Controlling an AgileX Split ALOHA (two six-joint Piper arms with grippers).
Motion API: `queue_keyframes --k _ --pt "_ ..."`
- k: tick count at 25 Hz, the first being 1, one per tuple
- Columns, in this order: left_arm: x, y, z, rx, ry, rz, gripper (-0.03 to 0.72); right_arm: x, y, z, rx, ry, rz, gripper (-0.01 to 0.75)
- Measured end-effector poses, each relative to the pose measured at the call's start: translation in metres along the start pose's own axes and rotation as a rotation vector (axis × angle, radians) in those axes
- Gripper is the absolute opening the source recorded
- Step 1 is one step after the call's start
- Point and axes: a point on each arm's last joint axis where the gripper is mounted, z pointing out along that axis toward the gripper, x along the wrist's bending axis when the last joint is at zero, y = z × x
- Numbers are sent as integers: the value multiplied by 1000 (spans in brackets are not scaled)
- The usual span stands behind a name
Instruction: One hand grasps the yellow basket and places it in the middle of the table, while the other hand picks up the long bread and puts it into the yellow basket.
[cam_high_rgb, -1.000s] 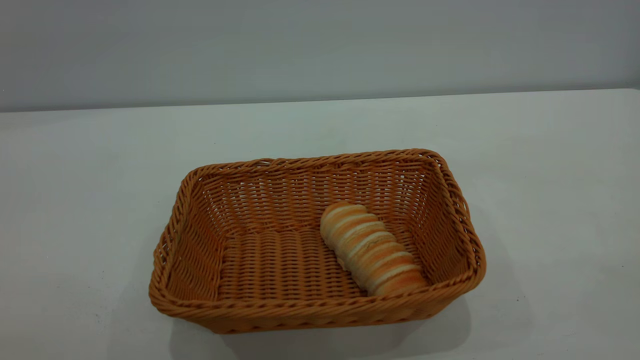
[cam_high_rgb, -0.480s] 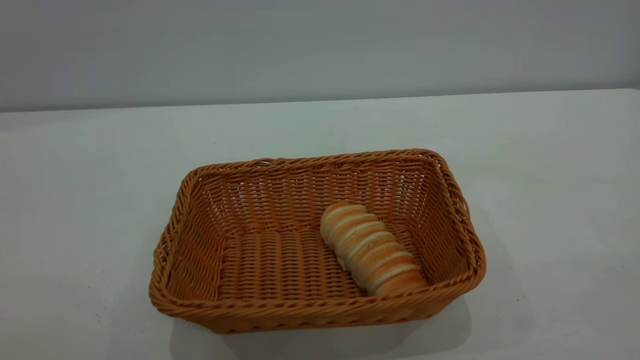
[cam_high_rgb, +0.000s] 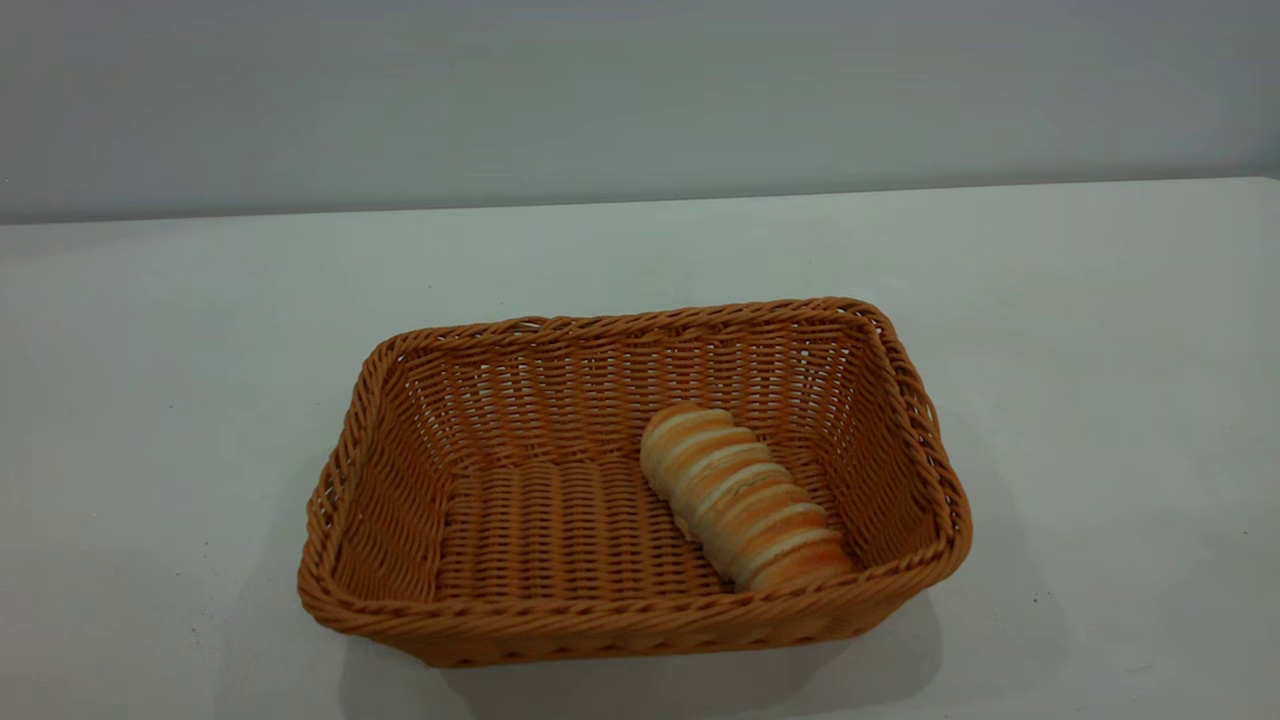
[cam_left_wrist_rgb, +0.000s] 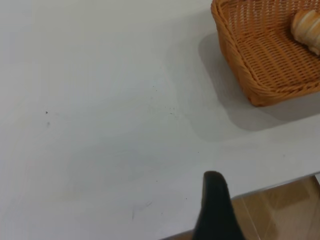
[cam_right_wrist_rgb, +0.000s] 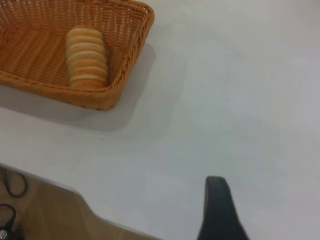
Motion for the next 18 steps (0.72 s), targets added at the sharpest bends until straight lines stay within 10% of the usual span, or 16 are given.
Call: queue_keyframes --k 18 --pt "-5 0 1 -4 225 -183 571 3 0 0 14 -332 208 533"
